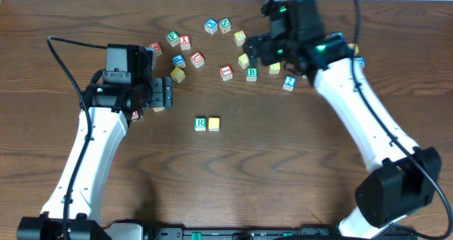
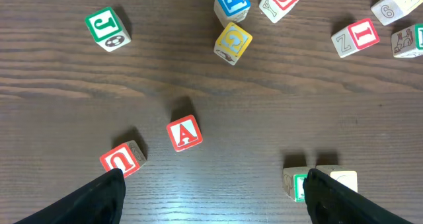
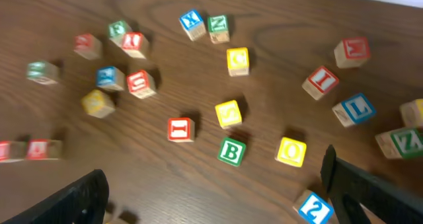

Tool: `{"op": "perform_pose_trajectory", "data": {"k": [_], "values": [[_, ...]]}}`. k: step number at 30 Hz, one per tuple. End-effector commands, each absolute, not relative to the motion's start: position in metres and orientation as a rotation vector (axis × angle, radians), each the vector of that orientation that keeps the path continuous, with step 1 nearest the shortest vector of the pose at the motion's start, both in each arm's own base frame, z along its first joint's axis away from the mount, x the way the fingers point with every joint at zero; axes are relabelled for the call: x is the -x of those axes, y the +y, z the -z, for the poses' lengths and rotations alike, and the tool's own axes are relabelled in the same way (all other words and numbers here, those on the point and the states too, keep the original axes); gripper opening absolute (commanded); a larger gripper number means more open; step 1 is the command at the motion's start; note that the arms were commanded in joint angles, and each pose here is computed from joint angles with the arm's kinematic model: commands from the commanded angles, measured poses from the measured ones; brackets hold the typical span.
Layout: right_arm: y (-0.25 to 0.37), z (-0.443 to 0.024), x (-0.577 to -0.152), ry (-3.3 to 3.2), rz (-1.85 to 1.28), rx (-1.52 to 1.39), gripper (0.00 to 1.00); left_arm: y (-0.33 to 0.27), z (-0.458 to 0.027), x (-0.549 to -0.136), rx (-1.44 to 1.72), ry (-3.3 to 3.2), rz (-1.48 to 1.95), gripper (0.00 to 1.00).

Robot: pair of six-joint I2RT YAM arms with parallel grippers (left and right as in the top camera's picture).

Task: Spell out ROBOT
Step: 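Move the right gripper left over the green B block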

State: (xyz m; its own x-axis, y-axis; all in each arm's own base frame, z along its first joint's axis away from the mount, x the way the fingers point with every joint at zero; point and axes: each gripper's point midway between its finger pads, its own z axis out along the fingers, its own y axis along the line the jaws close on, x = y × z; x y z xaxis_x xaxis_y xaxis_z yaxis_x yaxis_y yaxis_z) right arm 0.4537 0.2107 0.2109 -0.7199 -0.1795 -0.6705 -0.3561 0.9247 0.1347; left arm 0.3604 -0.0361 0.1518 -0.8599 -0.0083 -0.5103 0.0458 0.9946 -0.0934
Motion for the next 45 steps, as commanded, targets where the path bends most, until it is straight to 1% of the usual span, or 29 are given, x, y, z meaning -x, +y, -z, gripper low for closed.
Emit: {"op": "perform_pose_trajectory", "data": {"k": [1, 7, 9, 11, 18, 24, 37, 41, 45], "values": [[0.204, -0.204, -0.464, 2.393, -0.177, 0.257, 0.99, -0.032, -0.164, -0.365, -0.029, 2.57, 0.117, 0.85], [0.196, -0.17, -0.467, 2.487, -0.177, 0.069, 0.96, -0.032, -0.164, -0.365, -0.029, 2.57, 0.117, 0.85], [0.189, -0.16, -0.47, 2.5, -0.123, 0.013, 0.98, -0.032, -0.164, -0.365, -0.029, 2.57, 0.117, 0.85], [0.184, -0.153, -0.473, 2.505, -0.08, -0.016, 0.99, -0.032, -0.164, -0.365, -0.029, 2.57, 0.117, 0.85], [0.183, -0.132, -0.48, 2.527, -0.04, -0.045, 0.99, -0.032, -0.164, -0.365, -0.029, 2.57, 0.117, 0.85], [0.189, -0.127, -0.486, 2.534, -0.054, -0.09, 0.98, -0.032, -0.164, -0.365, -0.029, 2.57, 0.117, 0.85], [0.232, -0.141, -0.486, 2.489, -0.128, -0.067, 0.99, -0.032, -0.163, -0.363, -0.029, 2.578, 0.117, 0.85], [0.232, -0.132, -0.485, 2.509, -0.116, -0.066, 0.98, -0.032, -0.162, -0.362, -0.029, 2.581, 0.117, 0.85], [0.23, -0.111, -0.482, 2.556, -0.085, -0.07, 0.98, -0.032, -0.162, -0.362, -0.029, 2.585, 0.117, 0.85]]}}
